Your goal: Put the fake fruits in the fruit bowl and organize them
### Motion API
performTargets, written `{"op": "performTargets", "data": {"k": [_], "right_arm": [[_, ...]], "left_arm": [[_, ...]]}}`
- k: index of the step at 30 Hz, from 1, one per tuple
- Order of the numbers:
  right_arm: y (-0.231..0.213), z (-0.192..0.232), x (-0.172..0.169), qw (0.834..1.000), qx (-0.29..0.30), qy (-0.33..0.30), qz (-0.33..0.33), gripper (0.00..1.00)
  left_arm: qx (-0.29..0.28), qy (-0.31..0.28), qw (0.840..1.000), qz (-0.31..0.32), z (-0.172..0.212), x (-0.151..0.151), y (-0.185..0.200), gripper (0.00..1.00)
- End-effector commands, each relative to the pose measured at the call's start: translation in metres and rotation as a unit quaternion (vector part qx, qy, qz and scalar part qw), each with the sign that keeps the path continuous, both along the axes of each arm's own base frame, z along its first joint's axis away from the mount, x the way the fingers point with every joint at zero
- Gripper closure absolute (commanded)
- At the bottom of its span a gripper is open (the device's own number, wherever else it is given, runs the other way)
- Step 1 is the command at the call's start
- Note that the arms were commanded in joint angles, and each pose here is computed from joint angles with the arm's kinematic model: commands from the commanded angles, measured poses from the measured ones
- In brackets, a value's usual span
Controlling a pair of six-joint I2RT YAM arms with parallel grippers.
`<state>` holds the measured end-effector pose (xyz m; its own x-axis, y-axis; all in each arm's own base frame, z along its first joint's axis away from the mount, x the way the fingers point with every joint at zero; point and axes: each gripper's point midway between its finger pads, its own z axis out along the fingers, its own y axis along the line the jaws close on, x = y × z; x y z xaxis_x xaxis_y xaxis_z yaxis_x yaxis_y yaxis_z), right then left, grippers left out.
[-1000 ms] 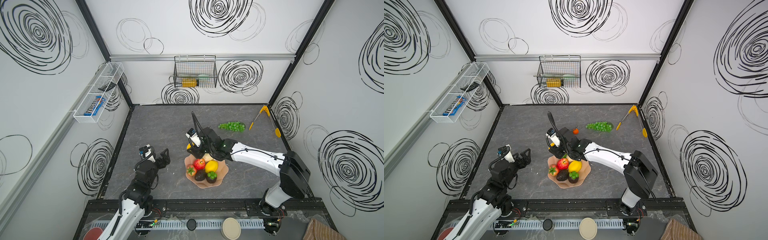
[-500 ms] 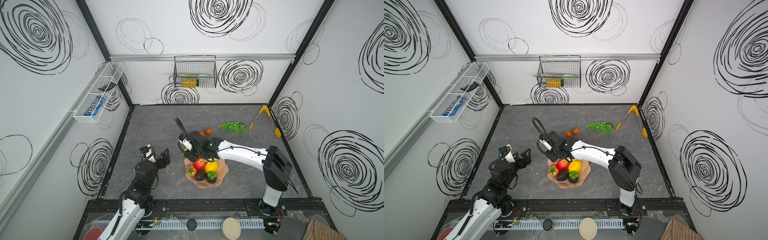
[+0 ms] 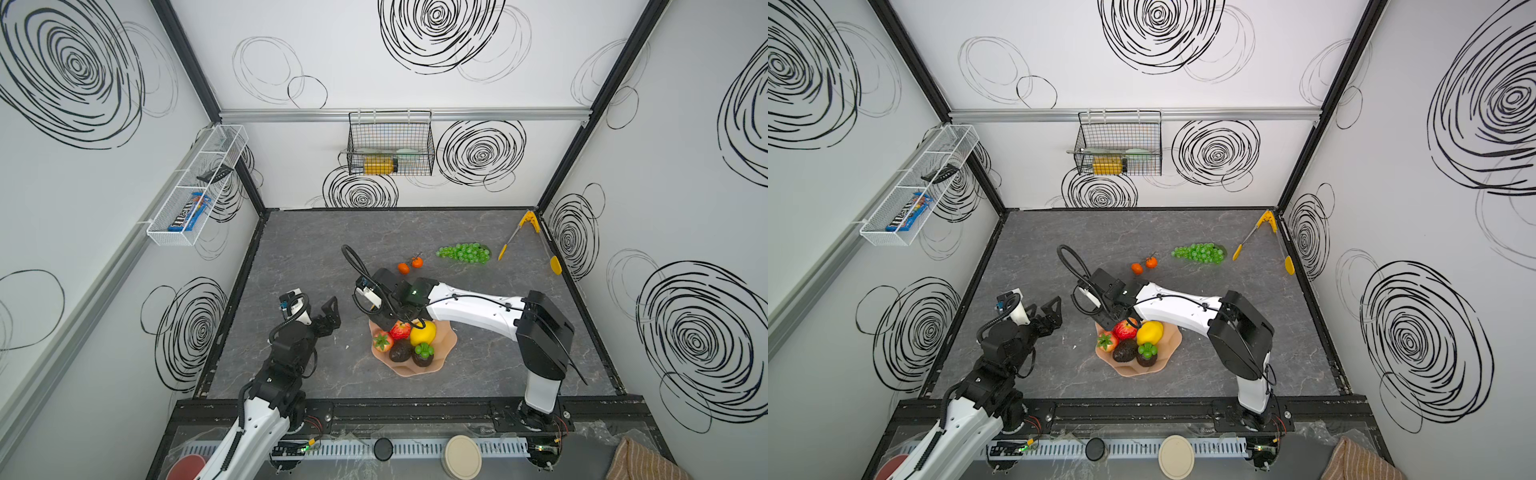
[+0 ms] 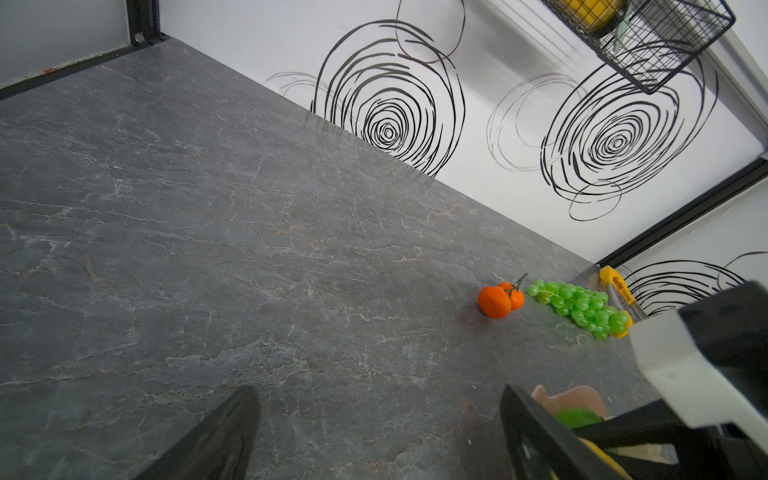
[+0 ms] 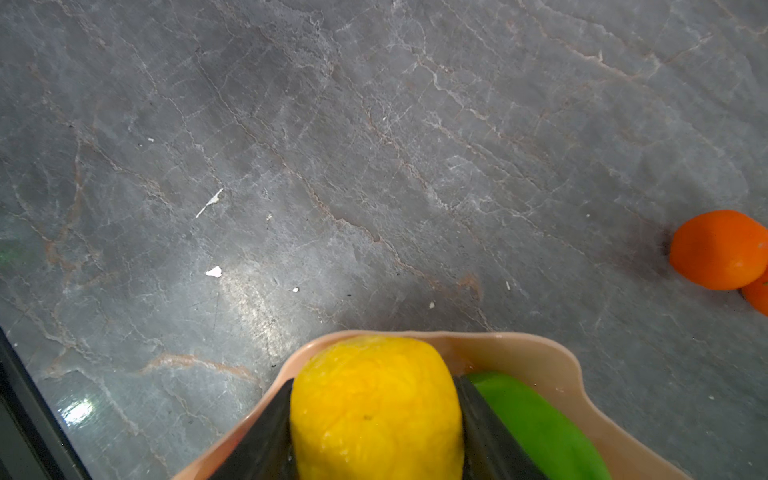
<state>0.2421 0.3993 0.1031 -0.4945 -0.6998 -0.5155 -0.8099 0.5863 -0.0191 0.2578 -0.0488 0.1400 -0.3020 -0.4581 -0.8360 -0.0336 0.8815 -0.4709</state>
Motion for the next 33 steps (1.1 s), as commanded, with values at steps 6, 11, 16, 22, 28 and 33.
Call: {"op": "performTargets", "data": {"k": [6, 11, 16, 22, 28, 33], "right_arm": [[-0.0005, -0.0027, -0.0054, 1.000, -0.016, 0.003, 0.001, 0.43], [0.0001, -0.0061, -0.0085, 1.000, -0.020, 0.007, 0.005, 0.42], [0.0001, -0.0087, -0.0109, 1.000, -0.021, 0.014, 0.006, 0.41], [-0.0006, -0.0100, -0.0101, 1.000, -0.027, 0.012, 0.003, 0.40], [-0.0005, -0.0082, -0.0092, 1.000, -0.026, 0.010, 0.002, 0.37], [0.0011, -0.0062, -0.0092, 1.000, -0.022, 0.010, 0.002, 0.35]], "left_arm": [[0.003, -0.020, 1.000, 0.004, 0.0071, 0.0023, 0.0009, 0.05], [0.004, -0.023, 1.000, 0.005, 0.0088, 0.0024, 0.0012, 0.05], [0.004, -0.022, 1.000, 0.005, 0.0087, 0.0021, 0.0012, 0.05], [0.004, -0.023, 1.000, 0.005, 0.0096, 0.0021, 0.0012, 0.05], [0.005, -0.023, 1.000, 0.004, 0.0093, 0.0021, 0.0007, 0.05], [0.005, -0.023, 1.000, 0.005, 0.0092, 0.0021, 0.0009, 0.05]]}}
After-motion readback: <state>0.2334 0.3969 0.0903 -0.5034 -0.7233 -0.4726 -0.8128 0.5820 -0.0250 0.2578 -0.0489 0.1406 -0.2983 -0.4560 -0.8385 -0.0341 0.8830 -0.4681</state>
